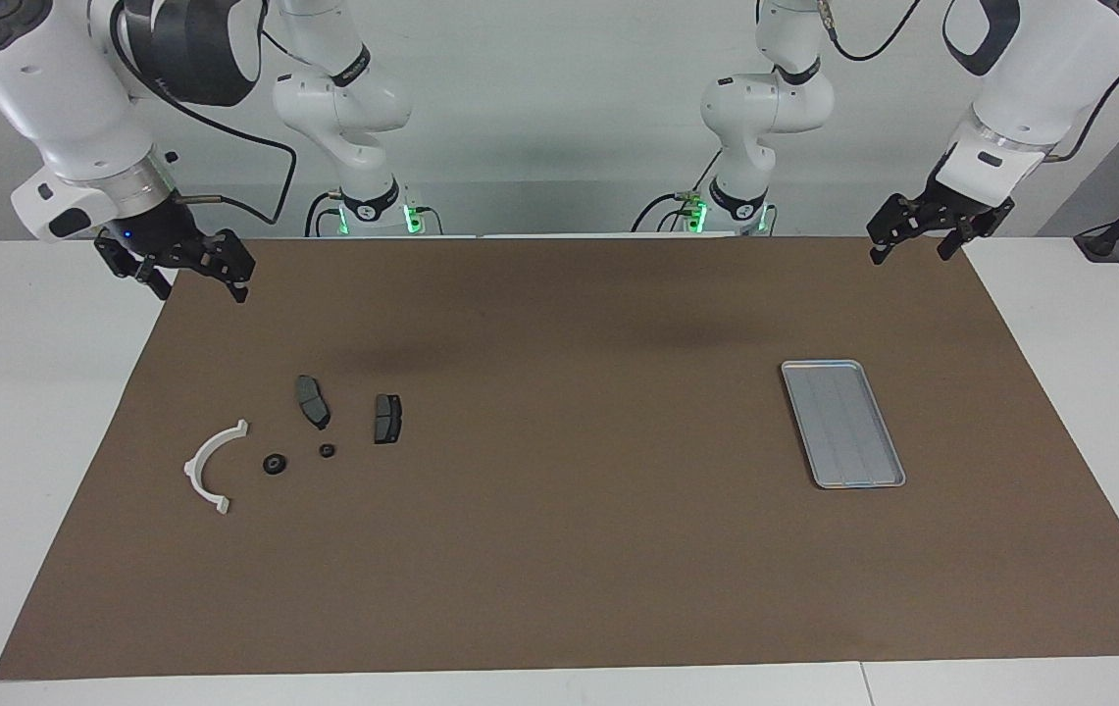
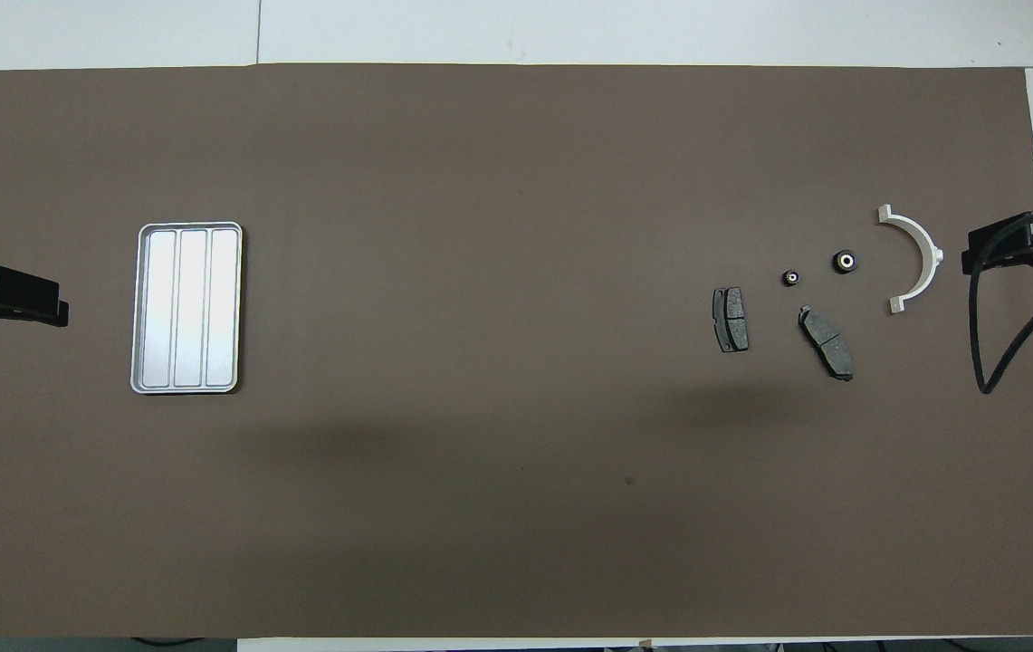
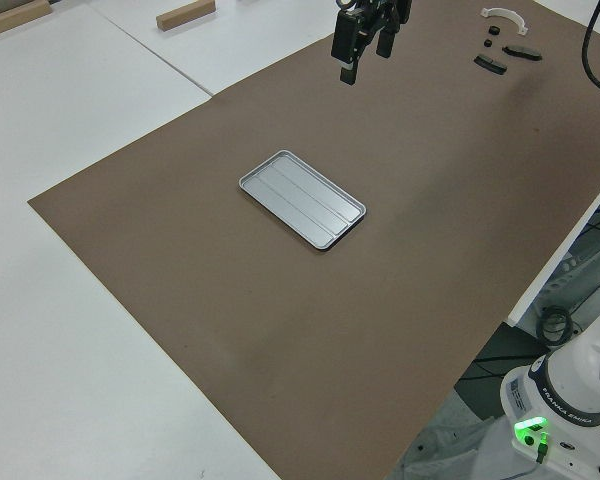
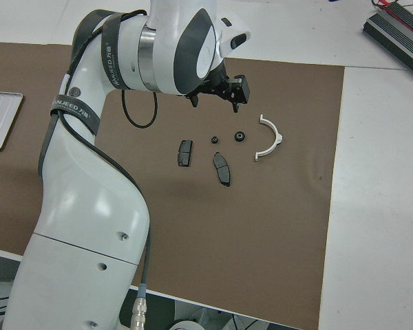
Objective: Pick bearing gear from pile to tray
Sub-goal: 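Reach the right gripper toward the small black bearing in the pile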
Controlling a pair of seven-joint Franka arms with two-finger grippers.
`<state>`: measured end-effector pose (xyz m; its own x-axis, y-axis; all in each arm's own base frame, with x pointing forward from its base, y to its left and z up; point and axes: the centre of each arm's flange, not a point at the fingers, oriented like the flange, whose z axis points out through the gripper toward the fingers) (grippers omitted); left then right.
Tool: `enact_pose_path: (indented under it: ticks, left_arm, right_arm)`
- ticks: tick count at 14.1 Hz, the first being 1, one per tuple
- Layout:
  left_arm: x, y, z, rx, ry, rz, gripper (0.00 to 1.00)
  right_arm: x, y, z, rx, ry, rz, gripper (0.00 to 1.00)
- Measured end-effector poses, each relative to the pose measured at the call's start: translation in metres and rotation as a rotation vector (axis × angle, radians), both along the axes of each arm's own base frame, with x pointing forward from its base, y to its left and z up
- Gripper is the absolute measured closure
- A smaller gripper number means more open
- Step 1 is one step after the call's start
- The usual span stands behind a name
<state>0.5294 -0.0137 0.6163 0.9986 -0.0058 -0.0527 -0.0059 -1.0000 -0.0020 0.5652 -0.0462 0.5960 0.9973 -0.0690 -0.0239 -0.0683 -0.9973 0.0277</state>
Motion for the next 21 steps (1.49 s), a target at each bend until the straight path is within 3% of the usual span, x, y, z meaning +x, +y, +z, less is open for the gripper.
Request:
enact_pose_path:
  ticks: [6, 9, 21]
  left_arm:
    - [0.000, 0.000, 0.000, 0.000, 0.000, 0.000, 0.00]
    - [0.000, 0.000, 0.000, 0.000, 0.000, 0.000, 0.00]
    - [0.000, 0.000, 0.000, 0.000, 0.000, 0.000, 0.00]
  right_arm:
    - [0.000, -0.001, 0.000, 0.002, -0.002, -0.007, 0.00]
    - [0.008, -0.004, -0.002, 0.003, -0.039, -0.016, 0.01]
    - [0.108, -0.036, -0.147, 0.001, -0.024, -0.059, 0.00]
